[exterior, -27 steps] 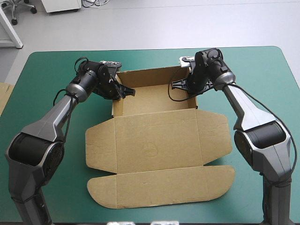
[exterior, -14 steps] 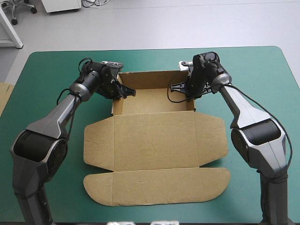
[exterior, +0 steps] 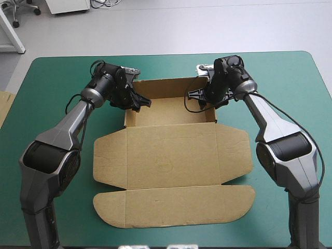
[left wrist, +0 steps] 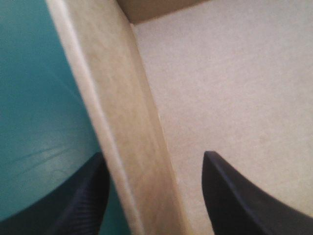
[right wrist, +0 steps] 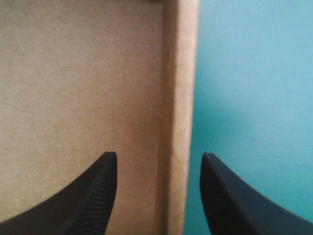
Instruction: Fold the box
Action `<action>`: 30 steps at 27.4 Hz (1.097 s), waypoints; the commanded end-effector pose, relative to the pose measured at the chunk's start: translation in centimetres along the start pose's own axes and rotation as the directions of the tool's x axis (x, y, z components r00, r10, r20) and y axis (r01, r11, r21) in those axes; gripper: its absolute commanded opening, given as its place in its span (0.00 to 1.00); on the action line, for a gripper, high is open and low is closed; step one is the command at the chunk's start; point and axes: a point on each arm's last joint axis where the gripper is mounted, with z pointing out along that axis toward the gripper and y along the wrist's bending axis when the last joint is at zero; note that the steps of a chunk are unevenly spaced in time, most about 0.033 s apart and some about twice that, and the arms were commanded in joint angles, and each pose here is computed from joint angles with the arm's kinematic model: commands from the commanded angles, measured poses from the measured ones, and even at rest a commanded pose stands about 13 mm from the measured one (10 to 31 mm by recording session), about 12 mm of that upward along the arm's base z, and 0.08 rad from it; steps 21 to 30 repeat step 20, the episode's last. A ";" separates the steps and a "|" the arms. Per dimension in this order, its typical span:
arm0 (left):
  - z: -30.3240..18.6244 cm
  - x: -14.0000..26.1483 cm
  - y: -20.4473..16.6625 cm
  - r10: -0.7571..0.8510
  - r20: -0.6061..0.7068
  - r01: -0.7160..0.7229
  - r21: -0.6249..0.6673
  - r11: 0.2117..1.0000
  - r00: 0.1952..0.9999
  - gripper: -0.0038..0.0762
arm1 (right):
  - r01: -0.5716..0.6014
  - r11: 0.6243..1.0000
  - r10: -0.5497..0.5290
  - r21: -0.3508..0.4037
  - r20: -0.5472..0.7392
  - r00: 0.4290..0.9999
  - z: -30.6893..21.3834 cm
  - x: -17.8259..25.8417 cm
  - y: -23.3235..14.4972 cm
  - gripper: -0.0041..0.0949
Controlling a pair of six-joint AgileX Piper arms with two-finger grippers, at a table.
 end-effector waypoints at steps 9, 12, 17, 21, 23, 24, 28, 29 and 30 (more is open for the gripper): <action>-11.9 -1.3 0.1 0.022 0.211 -0.014 -0.036 0.999 0.977 0.58 | 0.052 0.998 -0.057 0.026 0.294 0.954 -13.2 0.6 0.1 0.62; -14.6 -0.7 0.6 0.032 0.266 -0.013 -0.075 0.997 0.963 0.56 | 0.056 0.997 -0.068 0.045 0.342 0.937 -15.5 1.3 -0.2 0.54; -18.3 1.1 1.7 0.064 0.328 -0.001 -0.189 0.982 0.942 0.36 | 0.120 0.991 -0.137 0.066 0.410 0.902 -19.5 2.9 -0.4 0.11; -19.7 2.5 2.8 0.093 0.330 0.011 -0.300 0.954 0.939 0.10 | 0.135 0.985 -0.168 0.109 0.411 0.896 -20.9 4.6 -1.1 0.03; -19.7 2.5 2.8 0.093 0.330 0.011 -0.300 0.954 0.939 0.10 | 0.135 0.985 -0.168 0.109 0.411 0.896 -20.9 4.6 -1.1 0.03; -19.7 2.5 2.8 0.093 0.330 0.011 -0.300 0.954 0.939 0.10 | 0.135 0.985 -0.168 0.109 0.411 0.896 -20.9 4.6 -1.1 0.03; -19.7 2.5 2.8 0.093 0.330 0.011 -0.300 0.954 0.939 0.10 | 0.135 0.985 -0.168 0.109 0.411 0.896 -20.9 4.6 -1.1 0.03; -19.7 2.5 2.8 0.093 0.330 0.011 -0.300 0.954 0.939 0.10 | 0.135 0.985 -0.168 0.109 0.411 0.896 -20.9 4.6 -1.1 0.03; -19.7 2.5 2.8 0.093 0.330 0.011 -0.300 0.954 0.939 0.10 | 0.135 0.985 -0.168 0.109 0.411 0.896 -20.9 4.6 -1.1 0.03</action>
